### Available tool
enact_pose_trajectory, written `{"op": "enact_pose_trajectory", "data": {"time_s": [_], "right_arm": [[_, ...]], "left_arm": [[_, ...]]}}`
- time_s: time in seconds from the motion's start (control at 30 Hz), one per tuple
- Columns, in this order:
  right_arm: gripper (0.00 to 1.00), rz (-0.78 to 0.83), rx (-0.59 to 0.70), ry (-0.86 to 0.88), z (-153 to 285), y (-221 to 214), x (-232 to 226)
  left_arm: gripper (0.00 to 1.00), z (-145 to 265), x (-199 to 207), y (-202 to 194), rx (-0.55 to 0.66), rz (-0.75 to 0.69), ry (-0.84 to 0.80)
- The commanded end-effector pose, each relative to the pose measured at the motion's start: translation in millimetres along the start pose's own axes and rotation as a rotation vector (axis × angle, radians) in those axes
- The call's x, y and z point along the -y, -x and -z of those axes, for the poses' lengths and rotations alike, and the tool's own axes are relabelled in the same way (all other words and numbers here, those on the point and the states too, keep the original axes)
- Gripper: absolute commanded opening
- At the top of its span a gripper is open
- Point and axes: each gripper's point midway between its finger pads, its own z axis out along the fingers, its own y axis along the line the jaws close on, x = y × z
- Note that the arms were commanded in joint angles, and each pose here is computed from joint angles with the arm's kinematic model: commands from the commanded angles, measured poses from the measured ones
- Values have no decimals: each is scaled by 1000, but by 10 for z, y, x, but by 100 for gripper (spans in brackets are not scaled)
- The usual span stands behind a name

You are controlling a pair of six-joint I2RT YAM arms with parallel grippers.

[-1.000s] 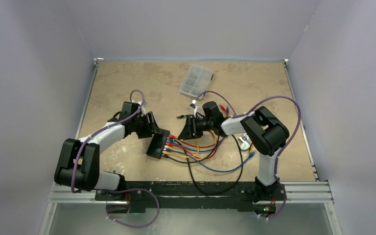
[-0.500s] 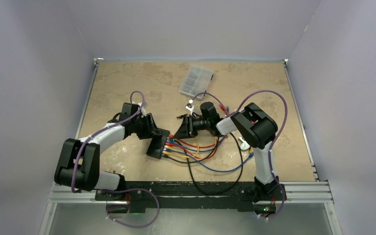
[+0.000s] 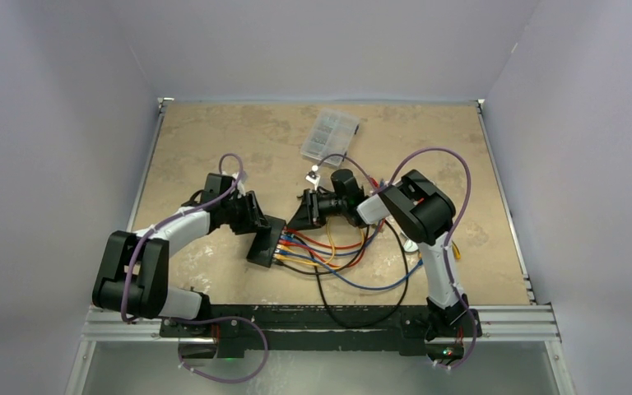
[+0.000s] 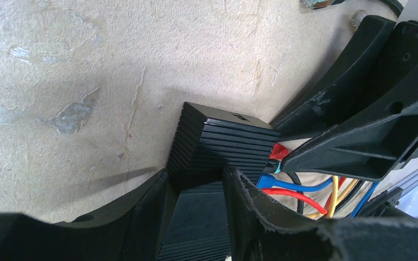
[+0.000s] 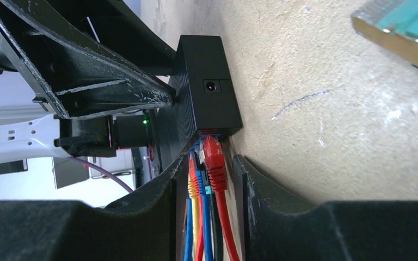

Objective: Pull the plug from the switch port
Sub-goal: Pull the connector from the switch port.

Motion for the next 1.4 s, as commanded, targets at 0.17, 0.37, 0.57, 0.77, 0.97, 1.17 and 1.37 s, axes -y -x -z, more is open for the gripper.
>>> {"op": "enact_pose_trajectory", "data": {"time_s": [0.17, 0.37, 0.57, 0.77, 0.97, 1.17, 1.37], "right_arm": [[39, 12, -24, 30, -142, -30, -41], [36, 9, -29, 21, -143, -34, -19], [52, 6, -3, -8, -61, -6, 6], [52, 14, 4, -19, -16, 10, 42], [44, 23, 9, -41, -1, 30, 78], [41, 34, 11, -50, -9, 61, 91], [41, 39, 12, -47, -39, 95, 102]], "left_arm": [[41, -17, 45, 14, 1, -14, -37], [41, -14, 41, 20, 1, -15, -33], [40, -14, 42, 24, 2, -16, -33], [40, -17, 26, 4, -2, -14, -29], [40, -14, 35, 11, -1, -14, -31], [40, -14, 41, 12, -2, -15, -34], [40, -11, 48, 19, -1, -17, -37]]}}
